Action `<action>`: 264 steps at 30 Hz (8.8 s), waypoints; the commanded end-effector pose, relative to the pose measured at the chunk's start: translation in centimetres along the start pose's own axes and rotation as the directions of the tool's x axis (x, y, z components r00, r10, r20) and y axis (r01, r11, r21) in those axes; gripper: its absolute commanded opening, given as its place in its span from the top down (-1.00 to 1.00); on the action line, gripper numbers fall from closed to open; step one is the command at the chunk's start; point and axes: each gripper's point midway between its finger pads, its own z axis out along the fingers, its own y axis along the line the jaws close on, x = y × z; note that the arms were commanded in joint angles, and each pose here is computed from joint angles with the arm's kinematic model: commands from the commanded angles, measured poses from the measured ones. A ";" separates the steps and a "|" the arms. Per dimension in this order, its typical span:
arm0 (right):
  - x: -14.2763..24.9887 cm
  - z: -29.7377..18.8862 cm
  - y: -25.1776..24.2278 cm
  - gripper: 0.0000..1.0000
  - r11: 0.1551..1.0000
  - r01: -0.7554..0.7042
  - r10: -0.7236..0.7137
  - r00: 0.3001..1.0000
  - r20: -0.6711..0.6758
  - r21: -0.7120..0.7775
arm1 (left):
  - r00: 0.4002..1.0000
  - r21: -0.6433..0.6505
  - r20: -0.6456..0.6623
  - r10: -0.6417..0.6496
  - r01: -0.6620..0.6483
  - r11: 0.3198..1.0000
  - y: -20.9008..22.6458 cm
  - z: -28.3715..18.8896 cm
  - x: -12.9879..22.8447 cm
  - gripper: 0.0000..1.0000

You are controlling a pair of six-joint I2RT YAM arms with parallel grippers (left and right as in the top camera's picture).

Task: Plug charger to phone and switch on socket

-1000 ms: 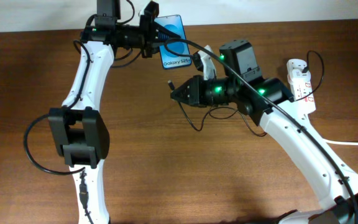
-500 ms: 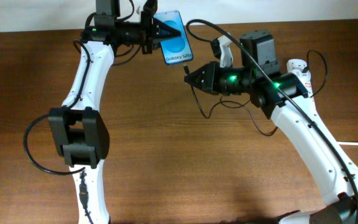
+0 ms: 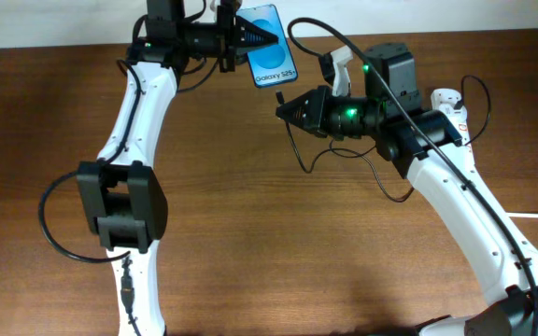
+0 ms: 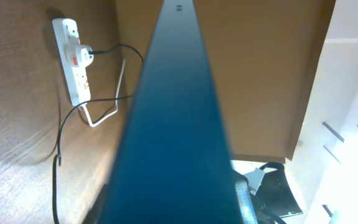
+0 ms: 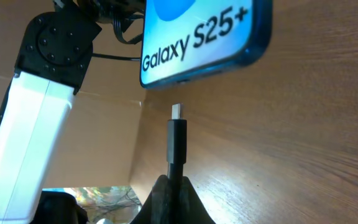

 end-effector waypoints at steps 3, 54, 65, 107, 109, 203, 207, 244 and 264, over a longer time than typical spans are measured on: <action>-0.2 0.0 -0.1 0.92 1.000 -0.007 0.007 1.000 0.001 -0.015 | 0.999 0.014 -0.023 0.045 -0.044 0.999 -2.5 0.6 1.1 1.00; -0.5 -0.8 -1.3 0.92 0.974 -0.064 0.063 0.998 -0.014 -0.216 | 0.998 0.011 -0.017 0.064 -0.064 0.998 -2.7 1.2 1.0 1.00; -0.7 -0.7 -1.5 0.92 0.977 -0.064 0.066 0.998 0.001 -0.205 | 0.998 0.015 -0.037 0.059 -0.058 0.998 -2.8 2.1 1.5 1.00; -2.8 -1.7 -3.1 0.92 0.987 -0.039 0.055 0.994 0.095 -0.157 | 0.996 0.026 -0.064 0.060 -0.059 0.998 -3.0 2.4 2.0 1.00; -2.8 -1.7 -3.1 0.92 0.987 -0.029 0.045 0.994 0.098 -0.156 | 0.996 0.026 -0.064 0.060 -0.059 0.998 -3.0 2.4 2.0 1.00; 1.3 -6.2 -12.8 -0.32 0.989 -0.099 0.100 0.995 -0.009 0.111 | 0.999 -0.768 -0.013 0.037 -0.034 0.640 24.2 -2.6 6.9 1.00; 1.3 -6.2 -12.8 -0.32 0.989 -0.099 0.101 0.995 -0.010 0.111 | 0.999 -0.788 -0.022 0.037 -0.040 0.614 24.5 -2.4 7.2 0.99; 1.6 -6.2 -12.9 -0.32 0.987 -0.115 0.117 0.993 -0.019 0.115 | 0.999 -0.868 -0.012 0.036 -0.028 0.495 25.9 -4.3 7.3 0.24; 2.1 -6.3 -13.1 -0.32 0.988 -0.096 0.101 0.994 -0.038 0.122 | 1.000 -0.909 -0.005 0.023 -0.014 0.417 26.6 -5.7 7.6 0.07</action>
